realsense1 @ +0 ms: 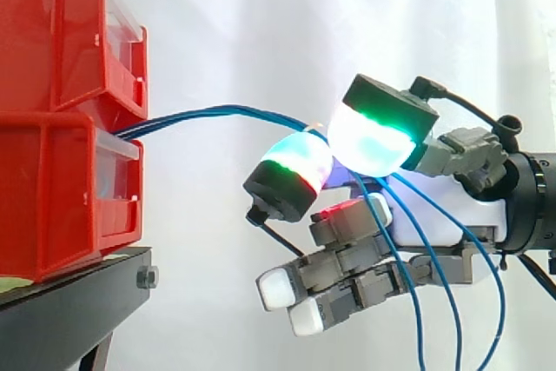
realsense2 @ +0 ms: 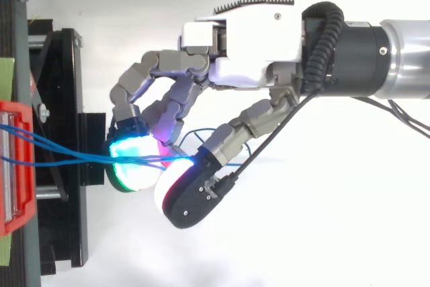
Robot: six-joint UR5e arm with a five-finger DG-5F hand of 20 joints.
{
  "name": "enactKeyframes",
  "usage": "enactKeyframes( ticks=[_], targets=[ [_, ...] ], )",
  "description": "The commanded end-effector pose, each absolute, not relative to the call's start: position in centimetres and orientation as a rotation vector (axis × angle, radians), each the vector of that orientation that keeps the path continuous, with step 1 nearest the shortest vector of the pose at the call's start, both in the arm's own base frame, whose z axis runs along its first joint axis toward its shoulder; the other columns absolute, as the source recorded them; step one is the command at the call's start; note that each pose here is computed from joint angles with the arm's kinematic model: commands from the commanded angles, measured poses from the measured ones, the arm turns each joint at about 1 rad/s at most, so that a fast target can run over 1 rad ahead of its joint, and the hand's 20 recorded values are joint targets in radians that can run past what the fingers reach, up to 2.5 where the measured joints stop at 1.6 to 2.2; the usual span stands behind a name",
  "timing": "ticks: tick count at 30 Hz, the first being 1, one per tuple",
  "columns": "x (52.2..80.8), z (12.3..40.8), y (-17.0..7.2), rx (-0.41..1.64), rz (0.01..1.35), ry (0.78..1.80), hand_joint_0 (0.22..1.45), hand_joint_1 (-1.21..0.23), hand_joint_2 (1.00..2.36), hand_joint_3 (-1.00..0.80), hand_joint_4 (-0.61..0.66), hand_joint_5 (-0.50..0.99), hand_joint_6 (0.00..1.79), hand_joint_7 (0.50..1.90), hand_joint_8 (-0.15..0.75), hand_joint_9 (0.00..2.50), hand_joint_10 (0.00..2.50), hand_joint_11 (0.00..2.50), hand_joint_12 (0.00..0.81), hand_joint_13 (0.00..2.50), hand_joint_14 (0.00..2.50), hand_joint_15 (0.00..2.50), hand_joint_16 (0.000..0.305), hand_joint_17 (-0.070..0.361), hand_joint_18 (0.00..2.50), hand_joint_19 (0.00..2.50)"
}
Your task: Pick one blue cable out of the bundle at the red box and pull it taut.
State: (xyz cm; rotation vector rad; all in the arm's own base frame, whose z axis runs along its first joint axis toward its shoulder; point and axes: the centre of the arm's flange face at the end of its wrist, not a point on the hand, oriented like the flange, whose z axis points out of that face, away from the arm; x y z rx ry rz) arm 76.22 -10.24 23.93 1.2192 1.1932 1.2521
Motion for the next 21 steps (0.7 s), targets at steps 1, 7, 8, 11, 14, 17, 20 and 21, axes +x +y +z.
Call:
enactKeyframes(
  ticks=[1, 7, 8, 11, 14, 17, 20, 21],
  targets=[
    [76.18, 23.91, -10.26, 1.220, 1.252, 1.194, 0.57, -0.93, 1.00, -0.50, 0.04, -0.16, 0.89, 0.98, 0.321, 1.07, 0.01, 1.38, 0.354, 0.65, 0.02, 0.39, 0.053, 0.119, 0.57, 0.32],
    [76.23, 23.98, -10.14, 1.218, 1.253, 1.194, 0.44, -0.81, 1.00, -0.50, 0.05, -0.14, 0.88, 0.95, 0.375, 1.19, 0.00, 1.36, 0.394, 0.70, 0.01, 0.39, 0.061, 0.138, 0.62, 0.35],
    [76.20, 23.91, -10.14, 1.219, 1.253, 1.195, 0.43, -0.79, 1.00, -0.50, 0.05, -0.13, 0.88, 0.96, 0.385, 1.21, 0.00, 1.37, 0.398, 0.71, 0.01, 0.39, 0.062, 0.139, 0.63, 0.35],
    [76.21, 23.91, -10.02, 1.218, 1.254, 1.196, 0.42, -0.77, 1.00, -0.50, 0.04, -0.13, 0.87, 0.96, 0.384, 1.25, 0.00, 1.36, 0.400, 0.73, 0.01, 0.40, 0.063, 0.142, 0.64, 0.36],
    [76.25, 23.98, -10.02, 1.217, 1.255, 1.195, 0.45, -0.69, 1.00, -0.50, 0.02, -0.11, 0.87, 0.99, 0.374, 1.29, 0.01, 1.38, 0.386, 0.74, 0.02, 0.40, 0.061, 0.137, 0.65, 0.37],
    [76.23, 23.98, -10.14, 1.218, 1.253, 1.194, 0.55, -0.60, 1.00, -0.50, 0.00, -0.11, 0.86, 1.08, 0.331, 1.32, 0.01, 1.40, 0.356, 0.76, 0.02, 0.42, 0.053, 0.118, 0.63, 0.41],
    [76.26, 23.86, -10.02, 1.218, 1.254, 1.196, 0.59, -0.61, 1.00, -0.45, 0.03, -0.08, 0.85, 1.15, 0.321, 1.36, 0.01, 1.43, 0.344, 0.78, 0.02, 0.43, 0.051, 0.114, 0.63, 0.42],
    [76.26, 23.86, -10.02, 1.218, 1.254, 1.196, 0.59, -0.63, 1.01, -0.40, 0.04, -0.08, 0.85, 1.15, 0.321, 1.36, 0.01, 1.42, 0.346, 0.79, 0.02, 0.43, 0.051, 0.115, 0.64, 0.42]
  ],
)
